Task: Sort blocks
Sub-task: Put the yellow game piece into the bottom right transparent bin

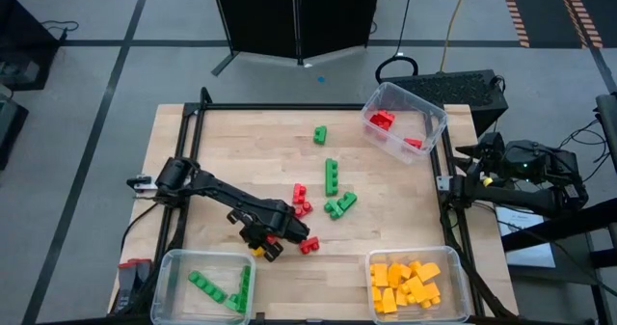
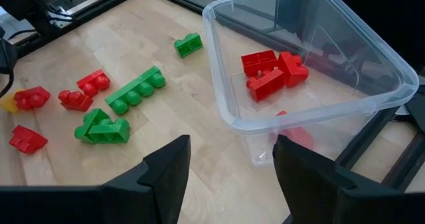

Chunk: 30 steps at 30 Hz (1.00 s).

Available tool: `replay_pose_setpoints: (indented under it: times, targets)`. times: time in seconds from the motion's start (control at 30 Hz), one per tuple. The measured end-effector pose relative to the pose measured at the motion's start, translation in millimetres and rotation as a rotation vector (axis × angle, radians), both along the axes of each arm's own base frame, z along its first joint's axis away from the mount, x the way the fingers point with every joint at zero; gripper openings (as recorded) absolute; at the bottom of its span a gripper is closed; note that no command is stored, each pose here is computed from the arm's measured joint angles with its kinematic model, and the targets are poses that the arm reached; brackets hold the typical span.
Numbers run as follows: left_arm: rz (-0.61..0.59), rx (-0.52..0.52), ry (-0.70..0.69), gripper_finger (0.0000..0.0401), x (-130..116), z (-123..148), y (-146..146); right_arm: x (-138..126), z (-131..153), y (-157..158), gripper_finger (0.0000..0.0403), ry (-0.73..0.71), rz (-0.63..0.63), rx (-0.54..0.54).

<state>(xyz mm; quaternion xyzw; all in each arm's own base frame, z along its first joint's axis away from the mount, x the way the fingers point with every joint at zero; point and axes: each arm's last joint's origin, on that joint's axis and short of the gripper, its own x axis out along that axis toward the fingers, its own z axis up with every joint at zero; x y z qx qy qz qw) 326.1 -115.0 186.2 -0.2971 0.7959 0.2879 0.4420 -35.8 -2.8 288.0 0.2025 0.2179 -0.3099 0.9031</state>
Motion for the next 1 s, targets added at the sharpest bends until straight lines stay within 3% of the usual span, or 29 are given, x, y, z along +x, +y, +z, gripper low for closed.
replay_pose_setpoints:
  times: [0.57, 0.8, 1.0]
  targets:
    - [0.040, 0.002, 0.022, 0.0000, -7, -21, -1, -1, -2, 0, 0.0208, 0.022, 0.002, 0.001]
    - [0.128, -0.047, -0.121, 0.0000, 3, -41, -5, -1, -2, 0, 0.0208, 0.027, 0.006, -0.005]
    - [0.188, -0.053, -0.316, 0.0000, 27, -39, 2, -1, -2, 0, 0.0208, 0.031, 0.007, -0.011]
